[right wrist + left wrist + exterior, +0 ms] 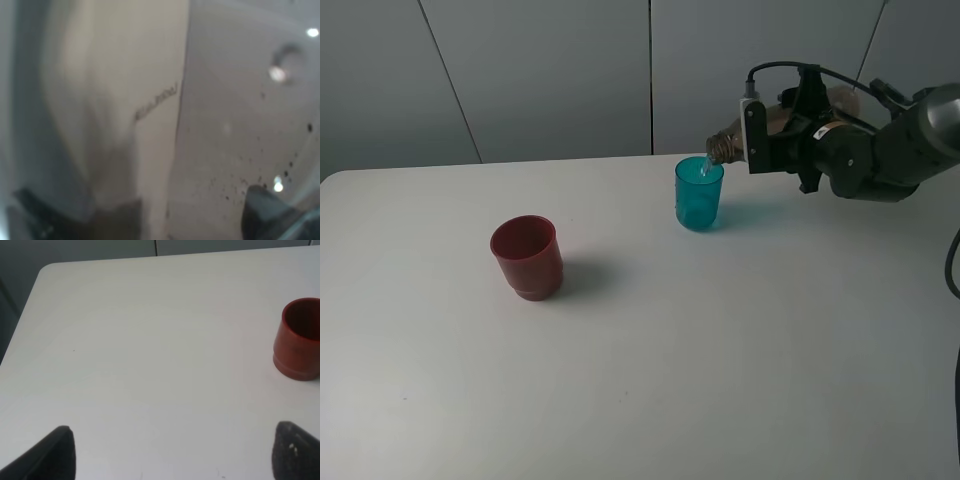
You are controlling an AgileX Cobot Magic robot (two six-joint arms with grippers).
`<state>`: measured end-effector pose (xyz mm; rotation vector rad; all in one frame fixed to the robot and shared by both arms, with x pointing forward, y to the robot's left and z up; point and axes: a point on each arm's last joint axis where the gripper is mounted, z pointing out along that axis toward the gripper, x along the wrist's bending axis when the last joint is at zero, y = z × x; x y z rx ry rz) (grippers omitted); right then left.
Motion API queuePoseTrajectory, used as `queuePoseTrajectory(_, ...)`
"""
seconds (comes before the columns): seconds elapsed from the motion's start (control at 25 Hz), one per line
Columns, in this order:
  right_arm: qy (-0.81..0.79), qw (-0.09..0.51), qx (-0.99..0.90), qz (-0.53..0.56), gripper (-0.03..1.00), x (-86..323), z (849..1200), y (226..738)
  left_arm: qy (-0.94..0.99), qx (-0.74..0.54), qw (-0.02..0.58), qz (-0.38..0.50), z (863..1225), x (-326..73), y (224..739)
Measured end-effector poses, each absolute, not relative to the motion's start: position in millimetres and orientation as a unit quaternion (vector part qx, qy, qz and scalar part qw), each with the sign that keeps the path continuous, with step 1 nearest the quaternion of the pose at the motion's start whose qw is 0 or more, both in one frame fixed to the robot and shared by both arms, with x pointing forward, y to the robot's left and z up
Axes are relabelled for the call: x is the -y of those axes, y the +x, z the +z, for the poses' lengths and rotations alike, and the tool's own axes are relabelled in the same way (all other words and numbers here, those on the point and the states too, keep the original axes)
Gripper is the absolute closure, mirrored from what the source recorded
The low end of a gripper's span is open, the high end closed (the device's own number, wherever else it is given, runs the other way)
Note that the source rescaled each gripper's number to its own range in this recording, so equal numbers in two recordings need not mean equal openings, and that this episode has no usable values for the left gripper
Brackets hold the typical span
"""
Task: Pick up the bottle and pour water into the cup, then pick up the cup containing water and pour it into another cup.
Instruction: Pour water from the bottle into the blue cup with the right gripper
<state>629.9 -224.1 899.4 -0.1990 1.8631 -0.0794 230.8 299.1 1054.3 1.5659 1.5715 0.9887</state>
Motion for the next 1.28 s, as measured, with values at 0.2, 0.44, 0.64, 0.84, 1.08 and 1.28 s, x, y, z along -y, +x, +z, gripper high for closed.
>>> queuePoseTrajectory(0.2, -0.092, 0.593, -0.799, -0.039, 0.96, 224, 900, 630, 0.604, -0.606, 0.349, 0.381, 1054, -299, 231)
queuePoseTrajectory(0.44, -0.1, 0.593, -0.797, -0.046, 0.96, 224, 900, 630, 0.604, -0.606, 0.349, 0.381, 1054, -299, 231)
queuePoseTrajectory(0.64, -0.095, 0.604, -0.79, -0.046, 0.96, 223, 907, 636, 0.604, -0.606, 0.349, 0.381, 1054, -299, 231)
queuePoseTrajectory(0.84, -0.107, 0.607, -0.786, -0.057, 0.96, 223, 910, 637, 0.604, -0.606, 0.349, 0.381, 1054, -299, 231)
queuePoseTrajectory(1.08, -0.13, 0.606, -0.781, -0.076, 0.96, 223, 910, 637, 0.604, -0.606, 0.349, 0.381, 1054, -299, 231)
queuePoseTrajectory(1.28, -0.145, 0.606, -0.777, -0.089, 0.96, 223, 910, 637, 0.604, -0.606, 0.349, 0.381, 1054, -299, 231)
